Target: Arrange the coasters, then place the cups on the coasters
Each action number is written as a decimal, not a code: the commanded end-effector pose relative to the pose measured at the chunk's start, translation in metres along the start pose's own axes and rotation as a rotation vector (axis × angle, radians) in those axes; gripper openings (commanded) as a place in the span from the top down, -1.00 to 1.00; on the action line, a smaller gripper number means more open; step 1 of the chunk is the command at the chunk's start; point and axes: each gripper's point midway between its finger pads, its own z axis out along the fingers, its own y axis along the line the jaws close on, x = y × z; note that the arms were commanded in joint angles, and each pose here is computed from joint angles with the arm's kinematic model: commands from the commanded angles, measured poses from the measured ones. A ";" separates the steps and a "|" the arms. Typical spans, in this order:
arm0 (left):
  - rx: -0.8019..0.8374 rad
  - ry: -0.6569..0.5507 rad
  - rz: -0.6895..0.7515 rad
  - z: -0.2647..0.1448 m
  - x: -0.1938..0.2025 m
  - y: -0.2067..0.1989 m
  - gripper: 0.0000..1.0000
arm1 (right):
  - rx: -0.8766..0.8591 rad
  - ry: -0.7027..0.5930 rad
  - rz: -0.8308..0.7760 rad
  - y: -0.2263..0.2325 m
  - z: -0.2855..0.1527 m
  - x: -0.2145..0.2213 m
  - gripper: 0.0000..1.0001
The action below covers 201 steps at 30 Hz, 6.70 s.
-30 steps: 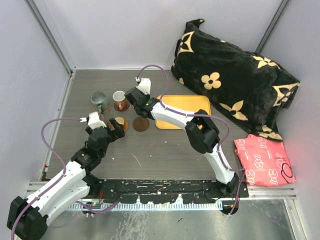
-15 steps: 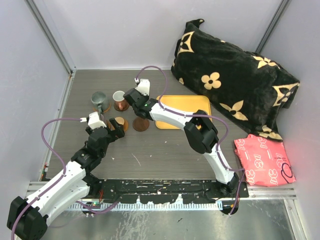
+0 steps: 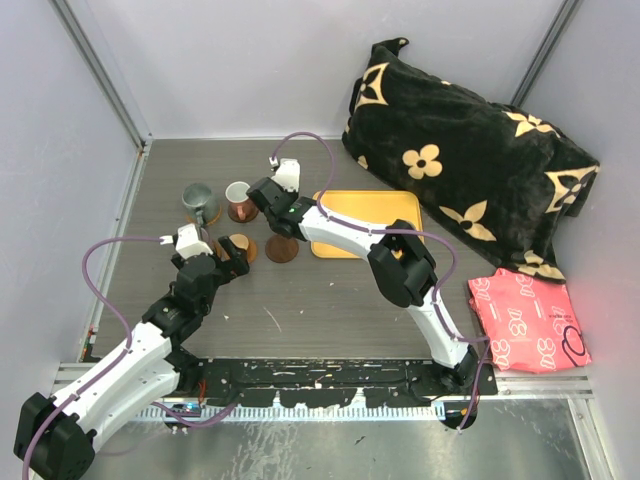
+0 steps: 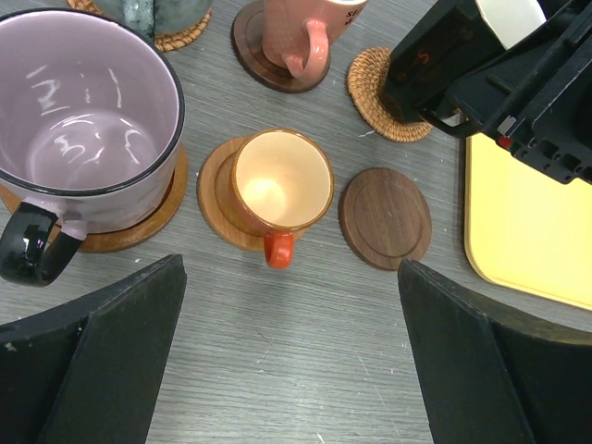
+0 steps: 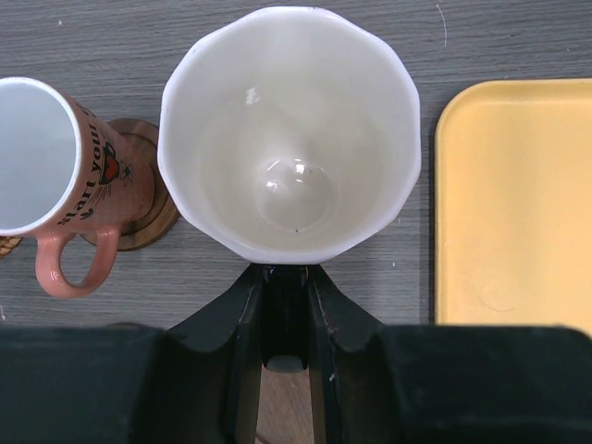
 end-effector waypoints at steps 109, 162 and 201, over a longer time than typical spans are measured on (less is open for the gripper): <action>-0.007 -0.037 -0.021 0.003 -0.007 0.000 -0.97 | 0.418 -0.022 0.178 -0.307 -0.095 0.042 -0.06; -0.012 -0.032 -0.015 0.005 -0.004 0.000 -0.96 | 0.272 -0.095 0.165 -0.270 -0.091 -0.009 0.99; -0.067 -0.086 -0.062 -0.004 -0.015 0.014 -0.96 | -0.096 -0.006 0.015 0.009 -0.079 0.048 0.99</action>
